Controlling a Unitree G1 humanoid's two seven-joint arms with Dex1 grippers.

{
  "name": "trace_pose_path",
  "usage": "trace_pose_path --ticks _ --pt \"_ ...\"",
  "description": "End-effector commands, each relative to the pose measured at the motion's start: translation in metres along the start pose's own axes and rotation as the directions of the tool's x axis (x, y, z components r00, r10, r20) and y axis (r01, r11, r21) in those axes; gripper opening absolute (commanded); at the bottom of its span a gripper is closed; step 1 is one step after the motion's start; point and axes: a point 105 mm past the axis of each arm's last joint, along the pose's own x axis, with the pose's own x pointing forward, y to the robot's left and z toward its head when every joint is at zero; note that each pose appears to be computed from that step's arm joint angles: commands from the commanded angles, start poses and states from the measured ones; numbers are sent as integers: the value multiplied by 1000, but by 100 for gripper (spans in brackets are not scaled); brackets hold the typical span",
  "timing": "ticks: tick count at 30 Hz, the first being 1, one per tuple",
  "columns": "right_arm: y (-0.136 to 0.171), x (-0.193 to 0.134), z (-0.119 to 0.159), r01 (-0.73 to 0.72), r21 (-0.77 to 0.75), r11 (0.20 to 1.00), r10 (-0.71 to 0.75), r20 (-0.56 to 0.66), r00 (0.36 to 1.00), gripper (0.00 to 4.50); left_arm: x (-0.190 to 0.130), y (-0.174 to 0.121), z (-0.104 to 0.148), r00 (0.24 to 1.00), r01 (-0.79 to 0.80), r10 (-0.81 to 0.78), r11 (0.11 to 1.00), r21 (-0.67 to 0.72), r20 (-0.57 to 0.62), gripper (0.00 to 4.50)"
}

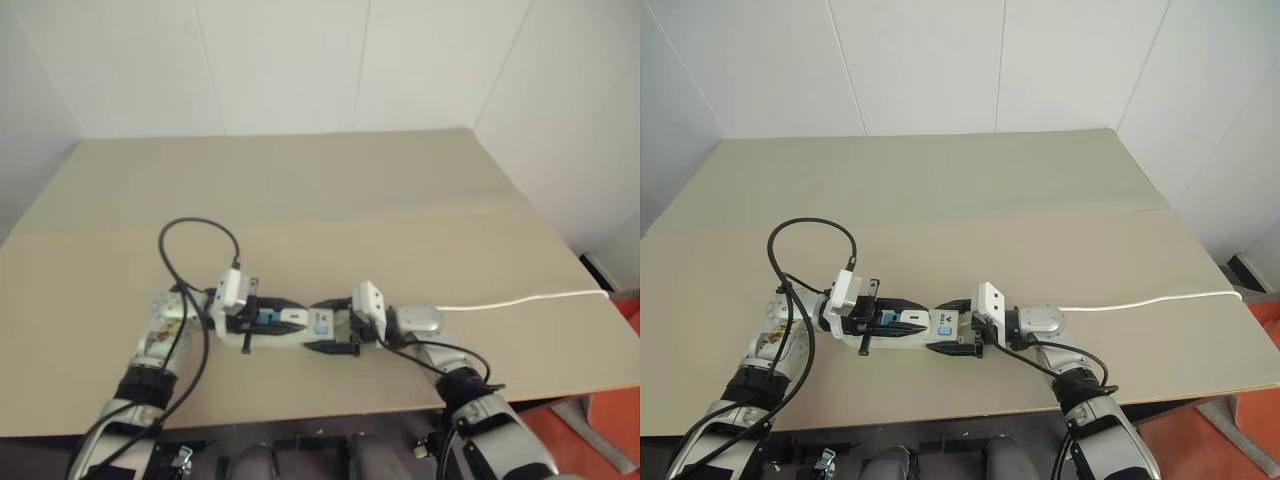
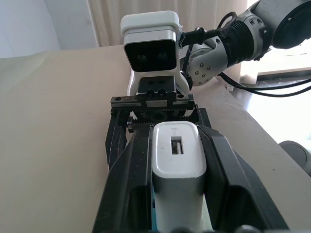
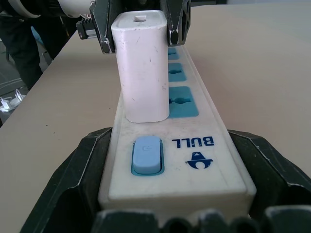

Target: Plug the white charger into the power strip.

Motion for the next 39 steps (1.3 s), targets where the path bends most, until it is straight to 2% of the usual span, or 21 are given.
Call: trace_pose_path --ticks 1,4,6,14,15,16,17,19,24,30,32,35,39 --pt "7 -5 -13 -25 25 999 27 -70 997 342 -11 -6 -27 993 -15 5 997 -80 -119 103" --pt "7 -5 -13 -21 26 999 23 -70 997 342 -11 -6 -28 991 -20 7 995 -96 -134 103" --pt "7 -5 -14 -20 27 999 22 -71 997 342 -11 -5 -28 990 -37 21 993 -111 -142 177" --pt "7 -3 -13 -24 27 999 26 -65 998 342 -10 -2 -19 992 -70 59 993 -96 -116 415" --pt "7 -2 -12 -25 27 999 26 -63 998 342 -11 4 -12 991 -99 93 993 -65 -94 438" --pt "7 -2 -12 -22 23 999 24 -61 998 377 -14 10 -4 988 -118 113 992 -41 -101 448" --pt "6 -2 -11 -23 26 999 24 -61 998 414 -18 17 5 985 -140 138 990 -18 -99 450" --pt "4 -7 -9 -14 23 1000 15 -58 998 445 -27 27 19 979 -174 175 985 16 -103 450" --pt "-4 -29 -1 58 -27 998 -59 -60 996 445 -49 31 41 963 -244 248 968 53 -103 450" --pt "-5 -71 20 163 -90 982 -169 -54 984 445 -71 26 52 935 -333 335 942 36 -115 450" --pt "-1 -82 27 179 -99 979 -185 -57 981 445 -77 22 53 927 -350 353 936 45 -131 450" --pt "7 -106 42 223 -117 968 -232 -66 970 445 -92 16 54 886 -404 406 913 58 -223 450" --pt "16 -142 55 301 -118 946 -313 -102 944 445 -119 -2 68 843 -477 470 878 39 -261 450"
